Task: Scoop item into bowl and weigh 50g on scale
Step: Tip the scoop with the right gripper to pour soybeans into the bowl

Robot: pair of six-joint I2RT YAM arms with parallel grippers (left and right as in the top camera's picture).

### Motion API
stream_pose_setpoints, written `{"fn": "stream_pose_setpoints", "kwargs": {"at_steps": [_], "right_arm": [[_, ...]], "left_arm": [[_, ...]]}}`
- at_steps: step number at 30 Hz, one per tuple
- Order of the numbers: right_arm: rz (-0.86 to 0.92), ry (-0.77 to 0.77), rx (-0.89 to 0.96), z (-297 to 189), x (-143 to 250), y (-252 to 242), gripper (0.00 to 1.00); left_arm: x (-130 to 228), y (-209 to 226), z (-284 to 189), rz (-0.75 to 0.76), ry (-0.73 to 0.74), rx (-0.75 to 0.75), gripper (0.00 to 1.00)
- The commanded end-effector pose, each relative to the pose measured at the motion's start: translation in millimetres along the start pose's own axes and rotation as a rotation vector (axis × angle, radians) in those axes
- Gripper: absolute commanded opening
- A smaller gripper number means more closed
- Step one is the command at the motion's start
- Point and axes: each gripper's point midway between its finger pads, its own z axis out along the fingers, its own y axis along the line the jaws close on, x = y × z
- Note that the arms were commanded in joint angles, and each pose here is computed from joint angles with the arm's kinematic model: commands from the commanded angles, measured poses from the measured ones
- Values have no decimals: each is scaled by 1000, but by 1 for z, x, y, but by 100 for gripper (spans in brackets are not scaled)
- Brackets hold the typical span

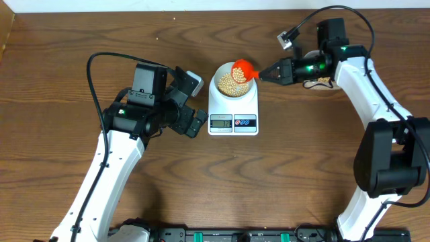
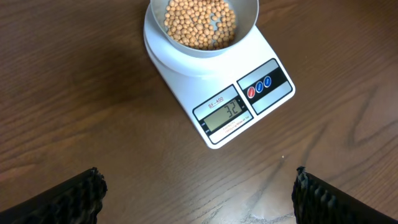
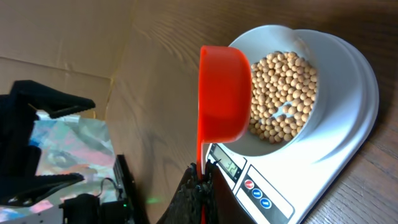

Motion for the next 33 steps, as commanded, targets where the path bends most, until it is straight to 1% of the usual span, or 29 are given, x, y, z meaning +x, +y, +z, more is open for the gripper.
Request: {"fn": "stream_pose_setpoints", "kwargs": {"at_steps": [1,6,14,21,33], "right_arm": [[-13,17,33,9,0,0,1],[-31,42,99,20,4,-4,1],[-120,62,197,37,5,-8,1],[-127,64,244,38,4,-14,1],[-212,51,287,36,-3,-21,1]], "left_arm": [[-3,0,-1,15,-6,9,98],[-3,0,-1,15,-6,9,98],[-3,0,-1,15,-6,9,98],[-3,0,-1,15,-6,9,98],[-3,0,-1,15,-6,9,98]]}}
